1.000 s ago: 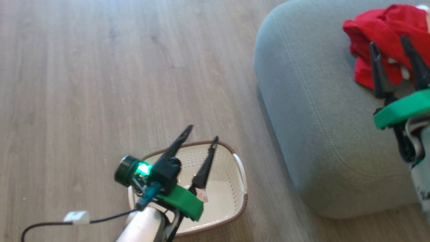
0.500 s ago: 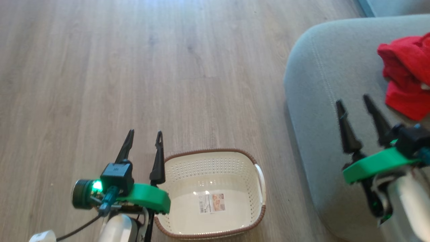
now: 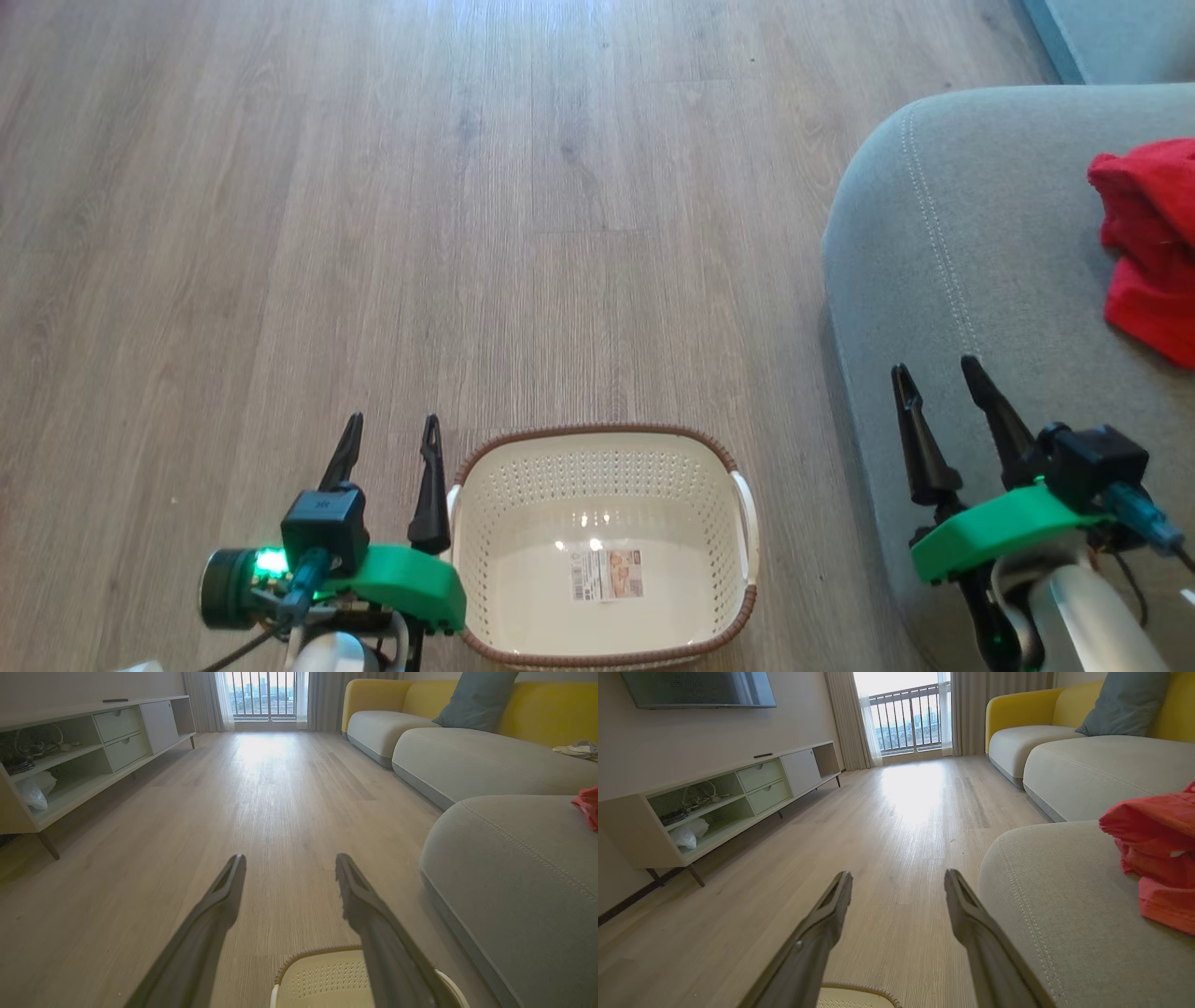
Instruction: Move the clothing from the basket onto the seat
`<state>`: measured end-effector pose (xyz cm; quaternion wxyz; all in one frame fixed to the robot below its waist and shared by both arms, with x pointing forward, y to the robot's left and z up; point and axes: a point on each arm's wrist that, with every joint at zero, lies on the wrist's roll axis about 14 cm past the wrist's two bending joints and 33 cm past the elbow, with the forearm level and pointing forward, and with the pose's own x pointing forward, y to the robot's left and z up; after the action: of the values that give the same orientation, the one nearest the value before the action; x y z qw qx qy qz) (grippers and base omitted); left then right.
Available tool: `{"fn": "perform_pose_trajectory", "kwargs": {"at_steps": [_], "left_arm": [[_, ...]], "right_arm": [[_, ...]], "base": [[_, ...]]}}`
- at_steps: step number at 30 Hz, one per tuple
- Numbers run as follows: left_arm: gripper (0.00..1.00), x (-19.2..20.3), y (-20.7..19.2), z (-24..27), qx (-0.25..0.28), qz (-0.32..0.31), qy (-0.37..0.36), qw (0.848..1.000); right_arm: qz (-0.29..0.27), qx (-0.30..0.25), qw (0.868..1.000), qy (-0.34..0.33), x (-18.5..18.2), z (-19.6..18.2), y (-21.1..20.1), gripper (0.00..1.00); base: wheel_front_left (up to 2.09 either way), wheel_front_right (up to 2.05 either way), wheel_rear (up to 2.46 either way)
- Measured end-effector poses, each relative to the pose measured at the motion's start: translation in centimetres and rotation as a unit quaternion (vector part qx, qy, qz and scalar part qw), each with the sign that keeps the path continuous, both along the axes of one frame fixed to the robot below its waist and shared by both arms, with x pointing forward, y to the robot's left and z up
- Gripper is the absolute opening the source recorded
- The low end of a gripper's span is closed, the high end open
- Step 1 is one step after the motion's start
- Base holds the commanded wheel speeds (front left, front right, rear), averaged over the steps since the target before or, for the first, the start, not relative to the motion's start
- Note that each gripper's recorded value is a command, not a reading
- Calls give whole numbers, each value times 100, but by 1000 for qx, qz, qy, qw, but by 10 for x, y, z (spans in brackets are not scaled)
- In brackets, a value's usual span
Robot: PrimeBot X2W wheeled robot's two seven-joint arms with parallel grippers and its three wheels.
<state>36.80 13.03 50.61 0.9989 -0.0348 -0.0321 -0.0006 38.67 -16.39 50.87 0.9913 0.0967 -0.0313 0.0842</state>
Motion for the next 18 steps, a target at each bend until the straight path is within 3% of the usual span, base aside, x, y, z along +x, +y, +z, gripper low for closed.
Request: {"fn": "perform_pose_trajectory", "kwargs": {"at_steps": [10, 18], "left_arm": [[100, -2, -12, 1, 11, -22, -3, 1000], [100, -2, -20, -6, -13, -49, 10, 999]], "right_arm": [[0, -13, 1000, 9, -5, -7, 0, 100], [0, -23, 1000, 11, -5, -9, 0, 100]], "base": [[0, 0, 0], [0, 0, 0]]}}
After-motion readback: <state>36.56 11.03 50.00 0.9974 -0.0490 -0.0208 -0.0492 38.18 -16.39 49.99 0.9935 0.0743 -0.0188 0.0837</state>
